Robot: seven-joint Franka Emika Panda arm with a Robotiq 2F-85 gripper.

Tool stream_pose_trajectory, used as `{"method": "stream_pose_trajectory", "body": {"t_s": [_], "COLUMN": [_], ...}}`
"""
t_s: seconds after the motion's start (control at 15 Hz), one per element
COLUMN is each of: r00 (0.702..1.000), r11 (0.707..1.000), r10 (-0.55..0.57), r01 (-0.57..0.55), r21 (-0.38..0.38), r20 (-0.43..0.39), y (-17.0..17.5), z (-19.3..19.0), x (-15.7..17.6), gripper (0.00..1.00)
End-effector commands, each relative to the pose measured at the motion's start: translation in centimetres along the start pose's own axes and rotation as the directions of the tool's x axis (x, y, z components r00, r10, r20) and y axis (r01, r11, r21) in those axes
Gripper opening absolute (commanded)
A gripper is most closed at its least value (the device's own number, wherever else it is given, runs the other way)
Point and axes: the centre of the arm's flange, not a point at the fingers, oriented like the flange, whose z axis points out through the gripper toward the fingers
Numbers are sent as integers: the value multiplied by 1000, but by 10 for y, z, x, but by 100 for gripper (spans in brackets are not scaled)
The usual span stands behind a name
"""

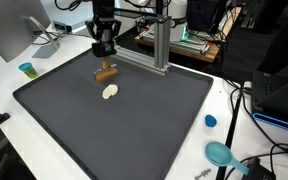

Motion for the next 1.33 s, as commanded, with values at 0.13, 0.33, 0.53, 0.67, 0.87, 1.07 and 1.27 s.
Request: {"method": "stream_pose_trajectory", "body": {"t_s": [0.13, 0.33, 0.53, 0.67, 0.87, 1.07, 1.27], "r00": [1000, 1000, 1000, 1000, 999, 995, 998], "r11": [1000, 999, 999, 999, 999, 996, 998], "r10": [-14, -11, -11, -11, 17, 38, 53], "r01": [13, 10, 10, 10, -18, -45, -54], "r21": [26, 31, 34, 34, 36, 74, 27], "r20": [6, 7, 8, 8, 41, 87, 19], "y": [-4, -4, -5, -5, -3, 3, 14], "z": [3, 6, 7, 7, -1, -15, -35], "x": [6, 5, 5, 5, 8, 23, 44], "gripper": [46, 46, 46, 46, 21, 21, 21]}}
